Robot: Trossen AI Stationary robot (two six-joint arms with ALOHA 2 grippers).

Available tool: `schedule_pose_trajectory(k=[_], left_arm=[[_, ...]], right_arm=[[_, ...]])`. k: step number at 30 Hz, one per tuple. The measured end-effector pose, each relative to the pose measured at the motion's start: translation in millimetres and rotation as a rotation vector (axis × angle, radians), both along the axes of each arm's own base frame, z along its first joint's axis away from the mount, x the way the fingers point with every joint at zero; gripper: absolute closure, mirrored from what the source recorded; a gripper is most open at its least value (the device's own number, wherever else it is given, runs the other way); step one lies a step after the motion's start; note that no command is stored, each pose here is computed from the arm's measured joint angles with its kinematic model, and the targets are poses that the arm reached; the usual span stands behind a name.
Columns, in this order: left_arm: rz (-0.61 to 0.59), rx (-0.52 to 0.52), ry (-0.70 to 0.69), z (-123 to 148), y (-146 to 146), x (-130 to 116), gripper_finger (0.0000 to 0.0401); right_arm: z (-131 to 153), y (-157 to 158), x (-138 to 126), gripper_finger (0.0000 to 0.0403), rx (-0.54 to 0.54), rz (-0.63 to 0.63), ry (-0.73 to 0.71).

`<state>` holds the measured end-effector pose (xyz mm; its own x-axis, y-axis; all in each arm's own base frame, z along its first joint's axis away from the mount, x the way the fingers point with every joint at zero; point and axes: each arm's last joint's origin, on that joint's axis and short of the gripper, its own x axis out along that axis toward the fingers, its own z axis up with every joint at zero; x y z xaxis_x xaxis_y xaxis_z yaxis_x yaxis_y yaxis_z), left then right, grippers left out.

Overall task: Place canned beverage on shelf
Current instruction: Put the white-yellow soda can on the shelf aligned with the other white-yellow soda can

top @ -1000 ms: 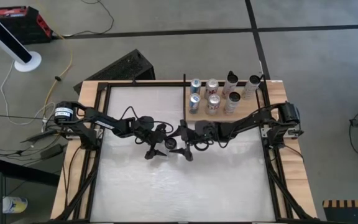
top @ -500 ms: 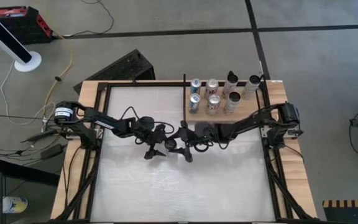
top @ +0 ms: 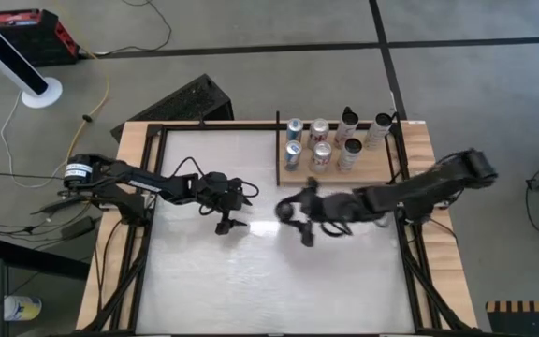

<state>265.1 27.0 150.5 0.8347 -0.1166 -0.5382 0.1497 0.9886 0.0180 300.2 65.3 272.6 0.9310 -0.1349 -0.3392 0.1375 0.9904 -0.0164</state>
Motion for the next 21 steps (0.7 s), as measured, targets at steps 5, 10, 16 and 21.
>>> schedule_pose_trajectory(k=[5,10,16,21], left_arm=[[-0.012,0.023,-0.016,1,0,1,0.0079],[-0.019,0.037,-0.034,2,1,1,0.0079],[-0.003,0.025,-0.027,2,3,1,0.0079],[0.013,0.013,-0.023,2,5,1,0.0079]], right_arm=[[25,19,-61,0.0121,-0.012,-0.237,0.039],[20,19,-115,0.0121,0.025,-0.505,0.071],[10,0,-154,0.0121,0.084,-0.736,0.095],[8,-15,-171,0.0121,0.087,-0.895,0.108]])
